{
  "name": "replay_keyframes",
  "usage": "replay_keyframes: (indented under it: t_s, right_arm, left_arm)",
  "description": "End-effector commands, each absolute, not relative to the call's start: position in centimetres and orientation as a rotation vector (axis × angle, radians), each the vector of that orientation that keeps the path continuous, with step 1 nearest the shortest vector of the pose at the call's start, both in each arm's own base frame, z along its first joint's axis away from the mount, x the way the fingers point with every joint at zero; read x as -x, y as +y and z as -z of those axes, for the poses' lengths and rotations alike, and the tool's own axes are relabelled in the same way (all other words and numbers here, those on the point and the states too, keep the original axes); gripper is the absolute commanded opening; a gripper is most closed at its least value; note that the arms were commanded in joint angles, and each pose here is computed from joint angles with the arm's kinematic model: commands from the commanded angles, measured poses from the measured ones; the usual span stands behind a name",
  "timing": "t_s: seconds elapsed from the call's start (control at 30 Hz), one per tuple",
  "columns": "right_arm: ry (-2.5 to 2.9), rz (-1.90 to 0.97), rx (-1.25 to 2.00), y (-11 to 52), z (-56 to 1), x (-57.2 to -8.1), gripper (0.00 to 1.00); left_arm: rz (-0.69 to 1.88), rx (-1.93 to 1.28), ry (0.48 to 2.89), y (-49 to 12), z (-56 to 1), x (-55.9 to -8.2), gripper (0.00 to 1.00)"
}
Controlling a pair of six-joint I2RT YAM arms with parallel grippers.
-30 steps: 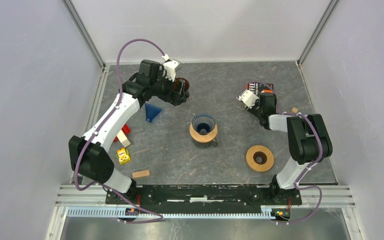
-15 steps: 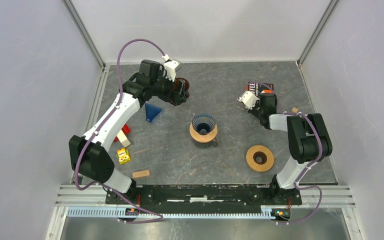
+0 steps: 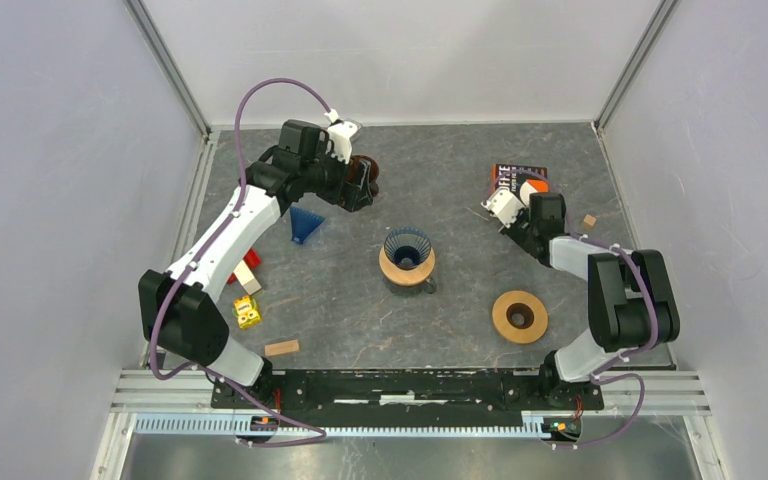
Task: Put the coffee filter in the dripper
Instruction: Pick up the coffee filter from the coffee filter holder.
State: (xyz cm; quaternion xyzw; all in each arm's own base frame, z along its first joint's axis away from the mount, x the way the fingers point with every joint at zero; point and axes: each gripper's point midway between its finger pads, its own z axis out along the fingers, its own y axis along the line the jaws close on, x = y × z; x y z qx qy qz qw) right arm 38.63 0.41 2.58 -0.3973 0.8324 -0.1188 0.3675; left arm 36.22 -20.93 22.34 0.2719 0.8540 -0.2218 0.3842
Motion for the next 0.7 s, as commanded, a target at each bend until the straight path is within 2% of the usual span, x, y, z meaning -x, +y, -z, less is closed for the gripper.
replay_keyframes:
  t_s: [0.0, 0.67]
  right_arm:
    - [2.129, 0.206, 1.025, 1.6, -3.4, -36.9, 0.00]
    - [2.118, -0.015, 1.177, 4.1, -6.9, -31.6, 0.00]
  left_arm:
    - [0.602, -0.684, 2.136, -21.5, -23.2, -36.3, 0.88]
    - [0.665, -0.770, 2.064, -22.9, -24.7, -36.6, 0.85]
